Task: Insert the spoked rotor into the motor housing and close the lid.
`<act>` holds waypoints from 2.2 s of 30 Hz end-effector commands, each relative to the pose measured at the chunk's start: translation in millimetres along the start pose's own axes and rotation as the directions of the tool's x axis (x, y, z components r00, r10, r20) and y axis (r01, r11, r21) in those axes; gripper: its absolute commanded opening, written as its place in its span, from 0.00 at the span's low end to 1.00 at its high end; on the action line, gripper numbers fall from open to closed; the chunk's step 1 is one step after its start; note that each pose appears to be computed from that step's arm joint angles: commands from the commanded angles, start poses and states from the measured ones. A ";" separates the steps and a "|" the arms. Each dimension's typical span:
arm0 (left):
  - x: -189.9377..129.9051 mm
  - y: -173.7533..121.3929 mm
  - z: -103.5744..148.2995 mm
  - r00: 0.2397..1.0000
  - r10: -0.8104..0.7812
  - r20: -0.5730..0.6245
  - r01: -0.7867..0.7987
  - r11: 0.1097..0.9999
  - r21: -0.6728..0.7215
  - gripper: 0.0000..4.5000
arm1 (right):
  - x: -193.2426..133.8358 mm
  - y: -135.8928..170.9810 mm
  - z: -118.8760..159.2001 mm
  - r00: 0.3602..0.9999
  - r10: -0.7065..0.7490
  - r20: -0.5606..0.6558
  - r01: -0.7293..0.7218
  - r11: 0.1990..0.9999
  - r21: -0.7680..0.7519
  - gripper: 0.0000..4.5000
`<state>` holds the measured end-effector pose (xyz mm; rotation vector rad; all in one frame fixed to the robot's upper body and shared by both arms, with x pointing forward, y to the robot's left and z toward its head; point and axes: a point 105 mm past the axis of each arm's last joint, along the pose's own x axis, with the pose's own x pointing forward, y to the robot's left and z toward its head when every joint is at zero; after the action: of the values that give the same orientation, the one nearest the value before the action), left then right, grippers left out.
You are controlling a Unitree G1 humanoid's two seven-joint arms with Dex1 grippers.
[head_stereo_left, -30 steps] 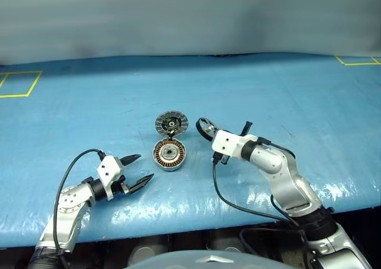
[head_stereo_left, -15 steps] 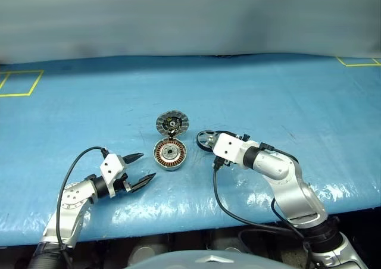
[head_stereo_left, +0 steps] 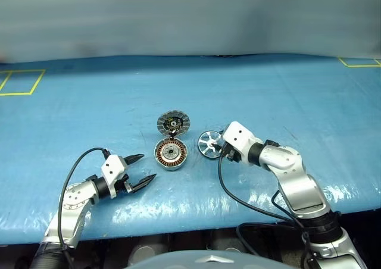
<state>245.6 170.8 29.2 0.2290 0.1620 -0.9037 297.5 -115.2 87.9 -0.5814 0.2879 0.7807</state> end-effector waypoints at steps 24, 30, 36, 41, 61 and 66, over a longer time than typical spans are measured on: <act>-4.2 1.5 3.3 1.000 0.025 0.017 -0.026 1.000 0.015 0.90 | 18.5 -4.2 2.0 0.991 0.119 -0.067 -0.132 0.957 -0.258 0.52; -6.0 -0.2 2.3 0.999 0.034 0.017 -0.034 0.999 0.010 0.90 | 22.5 -3.5 -6.7 0.983 0.153 -0.101 -0.173 0.956 -0.237 0.52; -7.1 -2.4 0.7 0.999 0.038 0.015 -0.038 0.999 0.004 0.90 | 20.6 -7.2 -5.7 0.986 0.139 -0.091 -0.156 0.963 -0.219 0.52; -6.3 -2.6 0.7 0.999 0.035 0.015 -0.035 0.999 0.001 0.90 | 20.1 -10.8 -3.8 0.988 0.131 -0.085 -0.146 0.967 -0.209 0.52; -6.1 -3.3 0.6 0.999 0.029 0.015 -0.029 1.000 -0.002 0.90 | 23.3 -16.2 -7.3 0.984 0.165 -0.064 -0.170 0.983 -0.070 0.52; -5.5 -4.3 0.5 1.000 0.026 0.015 -0.026 1.000 -0.002 0.90 | 27.3 -6.7 -14.5 0.971 0.220 -0.091 -0.226 0.971 -0.072 0.52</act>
<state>236.6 174.6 19.2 0.2107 0.1973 -0.8758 324.0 -116.0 70.2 -0.6703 0.3952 0.9600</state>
